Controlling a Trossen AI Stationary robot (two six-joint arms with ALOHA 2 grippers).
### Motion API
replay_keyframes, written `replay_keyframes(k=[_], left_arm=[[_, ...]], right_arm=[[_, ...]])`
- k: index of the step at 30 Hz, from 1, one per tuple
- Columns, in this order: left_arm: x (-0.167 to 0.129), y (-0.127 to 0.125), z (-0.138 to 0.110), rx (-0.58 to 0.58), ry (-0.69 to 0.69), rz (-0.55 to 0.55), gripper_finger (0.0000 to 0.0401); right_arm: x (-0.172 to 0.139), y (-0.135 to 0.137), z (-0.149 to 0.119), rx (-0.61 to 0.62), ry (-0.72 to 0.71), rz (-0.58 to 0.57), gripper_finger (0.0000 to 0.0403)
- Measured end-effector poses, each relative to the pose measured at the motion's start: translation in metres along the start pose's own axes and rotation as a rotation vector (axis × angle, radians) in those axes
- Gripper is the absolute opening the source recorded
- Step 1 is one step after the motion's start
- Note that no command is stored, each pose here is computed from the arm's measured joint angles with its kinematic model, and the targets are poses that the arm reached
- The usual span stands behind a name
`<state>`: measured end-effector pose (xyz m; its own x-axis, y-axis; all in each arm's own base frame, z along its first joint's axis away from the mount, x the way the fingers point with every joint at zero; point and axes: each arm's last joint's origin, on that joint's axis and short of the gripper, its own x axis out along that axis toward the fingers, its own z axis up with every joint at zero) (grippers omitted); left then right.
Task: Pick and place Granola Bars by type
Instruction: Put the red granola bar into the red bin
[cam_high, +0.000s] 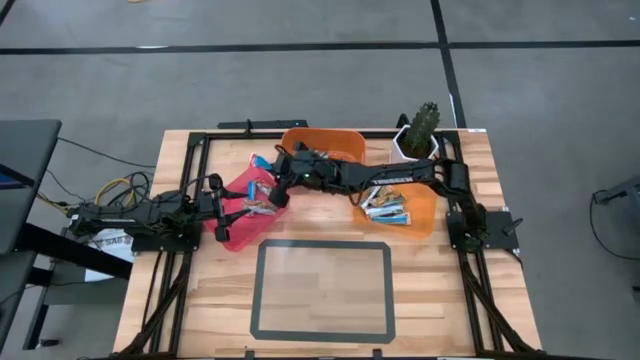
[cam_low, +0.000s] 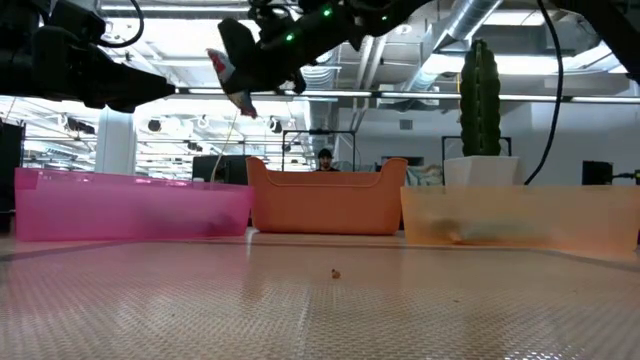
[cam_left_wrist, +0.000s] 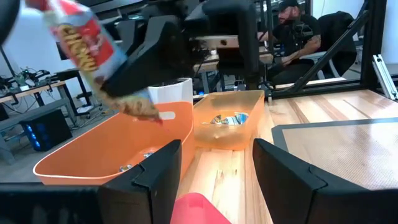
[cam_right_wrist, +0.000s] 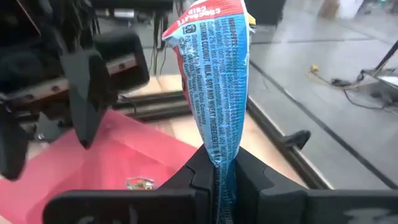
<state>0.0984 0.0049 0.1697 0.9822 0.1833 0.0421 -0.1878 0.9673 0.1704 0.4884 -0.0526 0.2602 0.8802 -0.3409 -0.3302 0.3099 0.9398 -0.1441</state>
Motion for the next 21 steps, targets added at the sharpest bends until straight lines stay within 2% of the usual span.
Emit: replay_keyframes(k=[4,10,13,18,21], left_arm=[[0.0,0.0,0.0,0.0,0.0,0.001,0.0193],[0.0,0.0,0.0,0.0,0.0,0.0,0.0193],[0.0,0.0,0.0,0.0,0.0,0.001,0.0193],[0.0,0.0,0.0,0.0,0.0,0.0,0.0193],[0.0,0.0,0.0,0.0,0.0,0.0,0.0193]], right_arm=[[0.008,0.002,-0.004,-0.01,0.081,0.008,0.0023],[0.024,0.011,0.001,-0.011,0.076,0.064,0.0018],[0.033,0.018,-0.007,-0.022,0.155,0.089,0.0018],[0.047,0.023,-0.008,0.013,0.181,0.165,0.0022],[0.057,0.026,-0.019,0.028,0.215,0.18,0.0021]])
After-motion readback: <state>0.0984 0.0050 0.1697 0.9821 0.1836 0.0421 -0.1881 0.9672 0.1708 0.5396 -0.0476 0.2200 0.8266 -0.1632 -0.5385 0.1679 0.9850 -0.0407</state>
